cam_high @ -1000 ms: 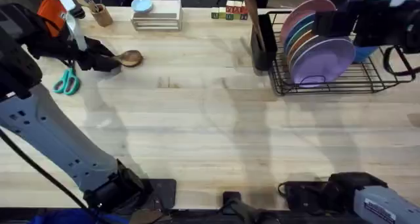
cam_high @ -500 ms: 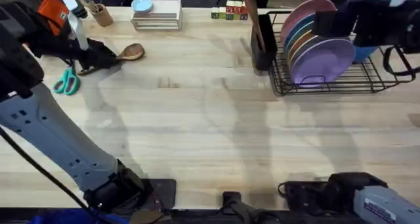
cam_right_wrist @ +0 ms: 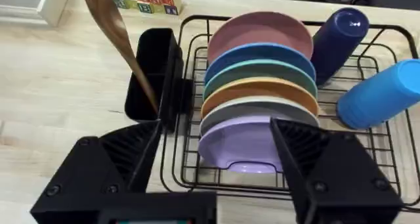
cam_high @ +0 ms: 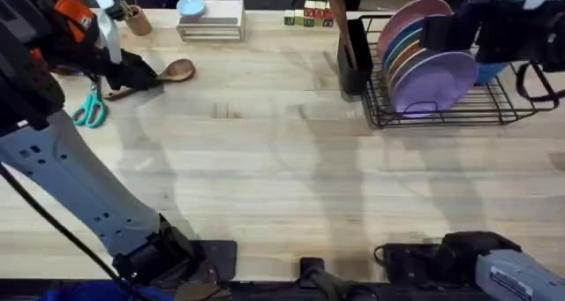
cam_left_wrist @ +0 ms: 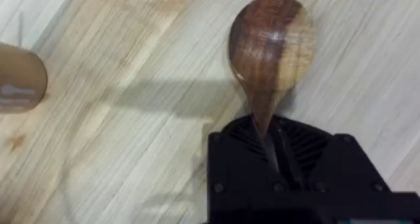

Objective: Pick up the spoon on the table one by one and put them onto the rack

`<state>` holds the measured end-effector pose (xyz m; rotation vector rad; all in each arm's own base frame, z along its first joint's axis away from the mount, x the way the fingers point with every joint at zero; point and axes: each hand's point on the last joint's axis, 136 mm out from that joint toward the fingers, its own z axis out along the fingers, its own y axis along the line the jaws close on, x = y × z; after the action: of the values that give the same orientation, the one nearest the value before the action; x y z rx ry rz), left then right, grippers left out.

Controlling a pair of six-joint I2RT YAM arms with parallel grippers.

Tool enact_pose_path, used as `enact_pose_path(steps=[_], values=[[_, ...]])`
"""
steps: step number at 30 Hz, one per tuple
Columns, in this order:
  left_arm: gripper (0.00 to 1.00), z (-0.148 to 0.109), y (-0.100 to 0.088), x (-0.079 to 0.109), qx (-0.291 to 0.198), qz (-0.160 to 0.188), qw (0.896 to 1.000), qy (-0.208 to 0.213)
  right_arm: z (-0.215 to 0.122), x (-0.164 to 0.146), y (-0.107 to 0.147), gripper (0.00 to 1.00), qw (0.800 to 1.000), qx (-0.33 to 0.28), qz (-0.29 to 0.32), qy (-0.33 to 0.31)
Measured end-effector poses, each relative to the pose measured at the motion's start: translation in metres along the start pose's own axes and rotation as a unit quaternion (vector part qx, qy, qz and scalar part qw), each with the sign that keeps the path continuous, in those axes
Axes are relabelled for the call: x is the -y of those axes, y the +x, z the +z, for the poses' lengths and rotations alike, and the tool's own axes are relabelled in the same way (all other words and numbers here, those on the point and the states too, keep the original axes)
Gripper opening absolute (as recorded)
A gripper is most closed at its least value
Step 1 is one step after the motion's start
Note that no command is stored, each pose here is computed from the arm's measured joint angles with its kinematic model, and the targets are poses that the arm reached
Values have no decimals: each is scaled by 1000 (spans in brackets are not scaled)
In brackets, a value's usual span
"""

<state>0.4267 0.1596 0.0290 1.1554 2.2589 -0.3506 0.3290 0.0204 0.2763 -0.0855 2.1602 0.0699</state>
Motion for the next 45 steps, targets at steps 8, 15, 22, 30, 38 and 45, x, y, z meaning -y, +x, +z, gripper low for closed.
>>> enact_pose_path(steps=[8,15,22,30,38,45], values=[[89,1,-9,1,-78,43,996,-6,0,0,0,993,1000,0,-3,0],[77,5,-20,15,-133,75,988,3,0,0,0,993,1000,0,-4,0],[66,9,-29,29,-153,89,984,20,0,0,0,993,1000,0,-11,0],[55,12,-36,40,-140,90,986,34,0,0,0,993,1000,0,-15,0],[41,-16,-104,54,-116,161,980,-4,0,0,0,993,1000,0,-15,0],[41,-47,-164,71,-35,205,978,-34,0,0,0,993,1000,0,-15,0]])
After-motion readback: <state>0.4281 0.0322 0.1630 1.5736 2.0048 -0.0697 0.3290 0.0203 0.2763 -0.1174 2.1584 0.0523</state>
